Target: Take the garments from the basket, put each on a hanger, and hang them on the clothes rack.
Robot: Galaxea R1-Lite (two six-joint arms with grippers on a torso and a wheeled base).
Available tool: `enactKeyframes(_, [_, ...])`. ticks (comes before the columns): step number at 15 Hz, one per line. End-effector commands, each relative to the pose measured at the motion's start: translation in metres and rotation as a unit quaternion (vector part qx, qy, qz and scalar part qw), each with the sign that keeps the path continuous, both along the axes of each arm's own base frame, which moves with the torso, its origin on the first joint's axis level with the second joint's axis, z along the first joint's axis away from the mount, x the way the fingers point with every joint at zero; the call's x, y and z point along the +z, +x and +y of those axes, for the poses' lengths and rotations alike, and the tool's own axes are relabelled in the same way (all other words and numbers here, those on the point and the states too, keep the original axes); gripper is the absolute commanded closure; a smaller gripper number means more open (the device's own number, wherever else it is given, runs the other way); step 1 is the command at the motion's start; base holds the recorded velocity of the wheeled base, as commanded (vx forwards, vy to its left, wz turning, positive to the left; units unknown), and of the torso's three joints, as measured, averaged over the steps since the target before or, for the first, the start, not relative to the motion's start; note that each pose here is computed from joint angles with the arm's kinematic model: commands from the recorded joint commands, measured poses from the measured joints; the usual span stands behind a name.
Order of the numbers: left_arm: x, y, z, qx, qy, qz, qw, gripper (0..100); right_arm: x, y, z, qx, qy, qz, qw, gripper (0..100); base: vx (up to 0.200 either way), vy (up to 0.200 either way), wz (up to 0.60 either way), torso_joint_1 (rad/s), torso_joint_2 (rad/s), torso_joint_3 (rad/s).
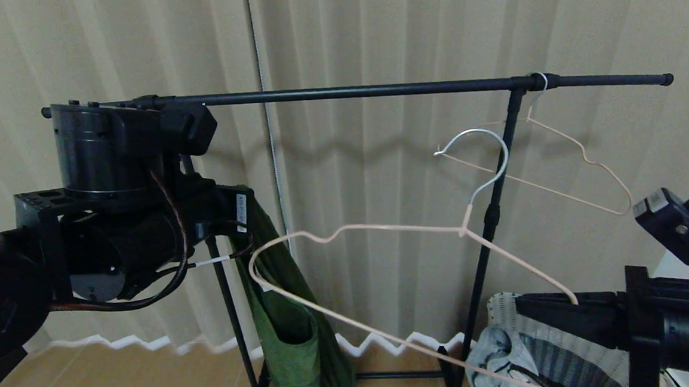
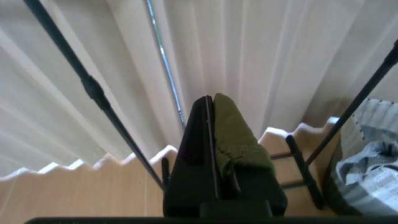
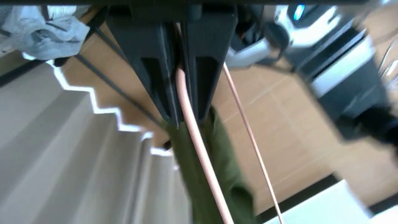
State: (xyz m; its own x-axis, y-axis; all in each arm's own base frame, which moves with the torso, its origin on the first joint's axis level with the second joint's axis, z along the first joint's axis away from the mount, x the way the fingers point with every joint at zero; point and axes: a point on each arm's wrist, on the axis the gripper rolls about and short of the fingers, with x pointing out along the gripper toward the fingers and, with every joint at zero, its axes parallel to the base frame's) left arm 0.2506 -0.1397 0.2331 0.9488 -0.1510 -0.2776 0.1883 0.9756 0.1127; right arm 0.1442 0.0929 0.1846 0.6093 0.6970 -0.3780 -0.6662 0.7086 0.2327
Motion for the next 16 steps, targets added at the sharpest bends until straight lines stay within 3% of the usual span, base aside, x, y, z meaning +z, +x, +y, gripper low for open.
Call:
enactKeyframes(1, [0.0, 0.002, -0.002, -0.002, 0.0, 0.0, 1.0, 100, -0.011, 0.021, 0.011, -0.023, -0.007, 0.017, 0.9996, 100, 0.0, 0.0, 0.0, 0.0, 0.0, 0.0])
enactKeyframes(8, [-0.003, 0.008, -0.001, 0.031, 0.0, 0.002, 0.9995, 100, -0.011, 0.013, 0.022, 0.002, 0.001, 0.016, 0.9999, 100, 0.0, 0.0, 0.0, 0.0, 0.0, 0.0])
enactKeyframes(11, [-0.009, 0.014, 0.002, 0.083, 0.022, 0.002, 0.9963, 100, -0.009, 0.005, 0.026, 0.022, 0.005, 0.012, 0.9997, 100, 0.0, 0.0, 0.0, 0.0, 0.0, 0.0])
enactKeyframes(16, [-0.009, 0.012, 0.001, 0.085, 0.023, 0.003, 0.9961, 100, -0.01, 0.015, 0.035, 0.023, 0.003, 0.013, 0.9996, 100, 0.0, 0.0, 0.0, 0.0, 0.0, 0.0])
